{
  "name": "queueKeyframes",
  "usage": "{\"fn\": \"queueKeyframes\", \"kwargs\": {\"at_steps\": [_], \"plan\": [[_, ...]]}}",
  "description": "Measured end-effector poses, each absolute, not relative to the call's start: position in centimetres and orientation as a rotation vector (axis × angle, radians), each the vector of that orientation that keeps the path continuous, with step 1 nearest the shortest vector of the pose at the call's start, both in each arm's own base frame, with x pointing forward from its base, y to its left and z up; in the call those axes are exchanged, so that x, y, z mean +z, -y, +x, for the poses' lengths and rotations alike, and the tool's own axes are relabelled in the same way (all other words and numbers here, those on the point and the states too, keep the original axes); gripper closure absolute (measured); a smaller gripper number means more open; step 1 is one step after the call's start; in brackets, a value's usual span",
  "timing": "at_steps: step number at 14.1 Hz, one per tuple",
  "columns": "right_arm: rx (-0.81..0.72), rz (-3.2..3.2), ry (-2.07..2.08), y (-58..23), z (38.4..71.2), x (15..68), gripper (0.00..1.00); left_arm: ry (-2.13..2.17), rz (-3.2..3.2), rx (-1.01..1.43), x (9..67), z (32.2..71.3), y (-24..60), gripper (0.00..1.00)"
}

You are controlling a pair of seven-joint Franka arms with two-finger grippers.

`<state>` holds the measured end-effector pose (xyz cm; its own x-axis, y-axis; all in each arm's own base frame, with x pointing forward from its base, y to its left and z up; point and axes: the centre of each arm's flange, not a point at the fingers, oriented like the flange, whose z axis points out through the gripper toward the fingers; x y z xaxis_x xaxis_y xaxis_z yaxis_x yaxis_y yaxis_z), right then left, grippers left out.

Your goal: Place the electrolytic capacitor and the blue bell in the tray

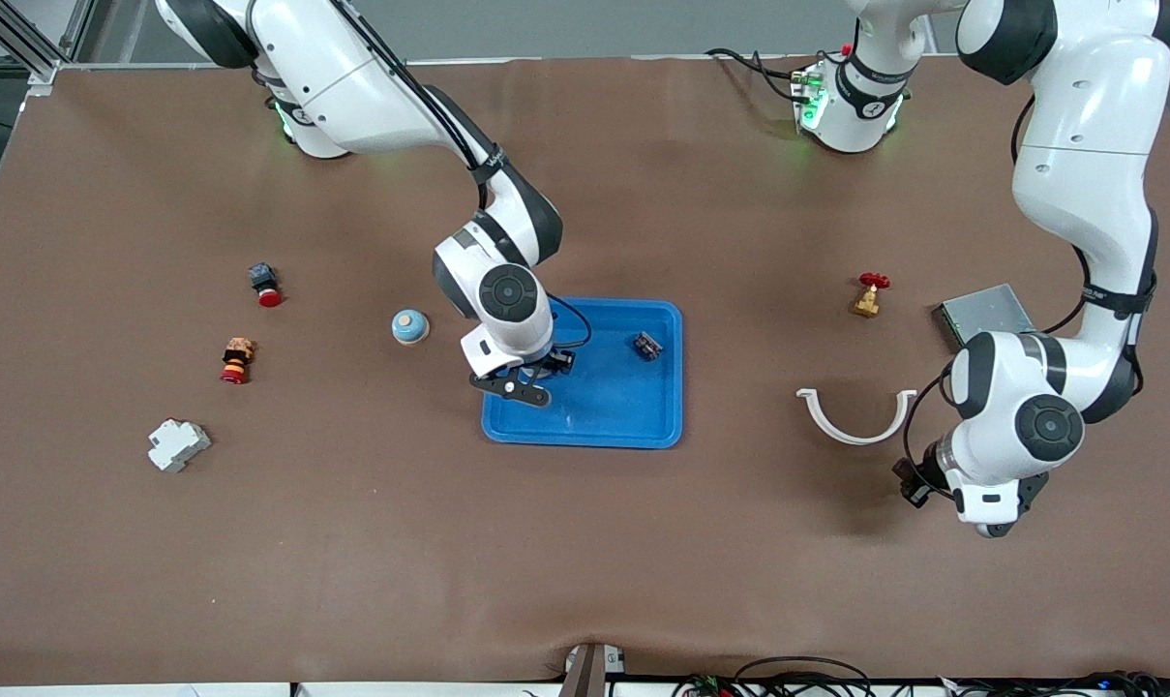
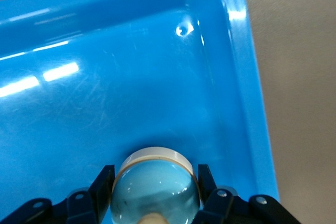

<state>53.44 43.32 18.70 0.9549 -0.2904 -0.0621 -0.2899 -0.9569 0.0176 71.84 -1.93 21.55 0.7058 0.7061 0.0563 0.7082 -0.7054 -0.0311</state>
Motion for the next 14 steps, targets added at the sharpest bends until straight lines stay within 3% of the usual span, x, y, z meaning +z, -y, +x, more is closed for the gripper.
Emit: {"fn": "queueKeyframes", "kwargs": {"at_steps": [6, 10, 14], "plan": [[-0.099, 3.076, 0.563, -43.0, 52.8, 17.8, 0.31, 1.206, -2.871, 0.038, 29.4, 72.4, 4.9, 0.67], [-0.115, 3.05, 0.61, -43.0, 52.8, 19.2, 0.0, 1.312, -2.864, 0.087, 33.7, 71.3, 9.2, 0.67], [-0.123, 3.041, 0.563, -42.1, 52.9, 25.8, 0.0, 1.418, -2.817, 0.138, 34.3, 69.3, 17.8, 0.67]]}}
